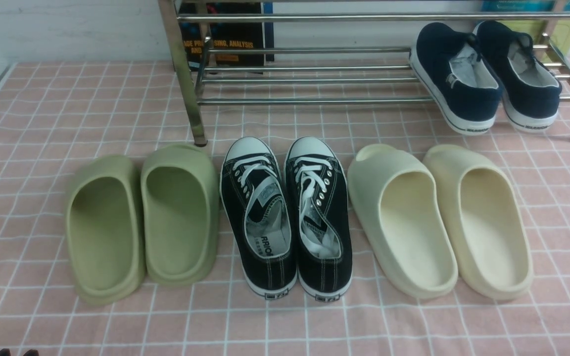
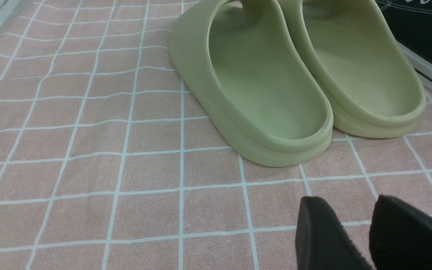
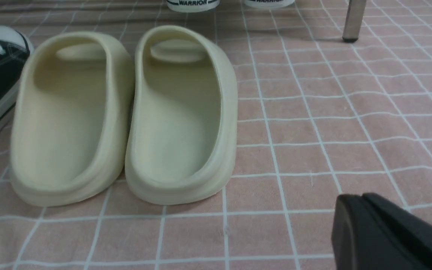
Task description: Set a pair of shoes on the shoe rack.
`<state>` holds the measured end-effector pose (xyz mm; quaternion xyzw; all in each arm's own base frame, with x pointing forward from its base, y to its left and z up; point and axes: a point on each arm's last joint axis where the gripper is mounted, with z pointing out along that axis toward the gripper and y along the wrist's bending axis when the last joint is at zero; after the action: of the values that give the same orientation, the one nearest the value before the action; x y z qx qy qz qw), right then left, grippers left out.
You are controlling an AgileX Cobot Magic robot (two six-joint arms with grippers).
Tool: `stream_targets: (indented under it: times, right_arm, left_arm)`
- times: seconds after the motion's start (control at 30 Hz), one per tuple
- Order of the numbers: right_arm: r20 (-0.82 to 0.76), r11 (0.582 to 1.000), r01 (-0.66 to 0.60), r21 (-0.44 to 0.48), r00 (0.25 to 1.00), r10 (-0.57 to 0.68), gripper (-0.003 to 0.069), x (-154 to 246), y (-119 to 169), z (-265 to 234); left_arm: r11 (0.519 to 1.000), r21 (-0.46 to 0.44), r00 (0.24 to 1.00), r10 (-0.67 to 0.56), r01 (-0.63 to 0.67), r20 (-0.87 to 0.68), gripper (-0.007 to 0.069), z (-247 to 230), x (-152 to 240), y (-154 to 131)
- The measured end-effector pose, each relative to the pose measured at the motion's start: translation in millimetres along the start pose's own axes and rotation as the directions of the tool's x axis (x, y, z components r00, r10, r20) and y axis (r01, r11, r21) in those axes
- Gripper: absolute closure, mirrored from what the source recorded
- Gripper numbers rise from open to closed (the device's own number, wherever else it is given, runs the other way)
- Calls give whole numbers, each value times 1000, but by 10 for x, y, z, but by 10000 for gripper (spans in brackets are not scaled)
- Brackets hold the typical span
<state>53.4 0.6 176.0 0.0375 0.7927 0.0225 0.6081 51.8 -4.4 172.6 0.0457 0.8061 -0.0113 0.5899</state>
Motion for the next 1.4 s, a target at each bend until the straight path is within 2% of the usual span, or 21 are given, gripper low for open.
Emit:
stream_targets:
  times: [0.87,0.97,1.03,1.4]
  right_arm:
    - [-30,999,-32,-16,999,32,611,13,15,-7]
    - [-31,999,-38,-19,999,38,629,11,18,-8]
    - [-33,999,-47,-22,998,46,673,13,21,-8]
    - [-34,998,-52,-24,998,52,678,13,23,-8]
  left_arm:
    - [1000,0,1000,0,0,0,386,0,0,0]
    - [1000,0,1000,0,0,0,386,0,0,0]
    - [1000,0,1000,0,0,0,386,0,0,0]
    - [1000,0,1000,0,0,0,386,0,0,0]
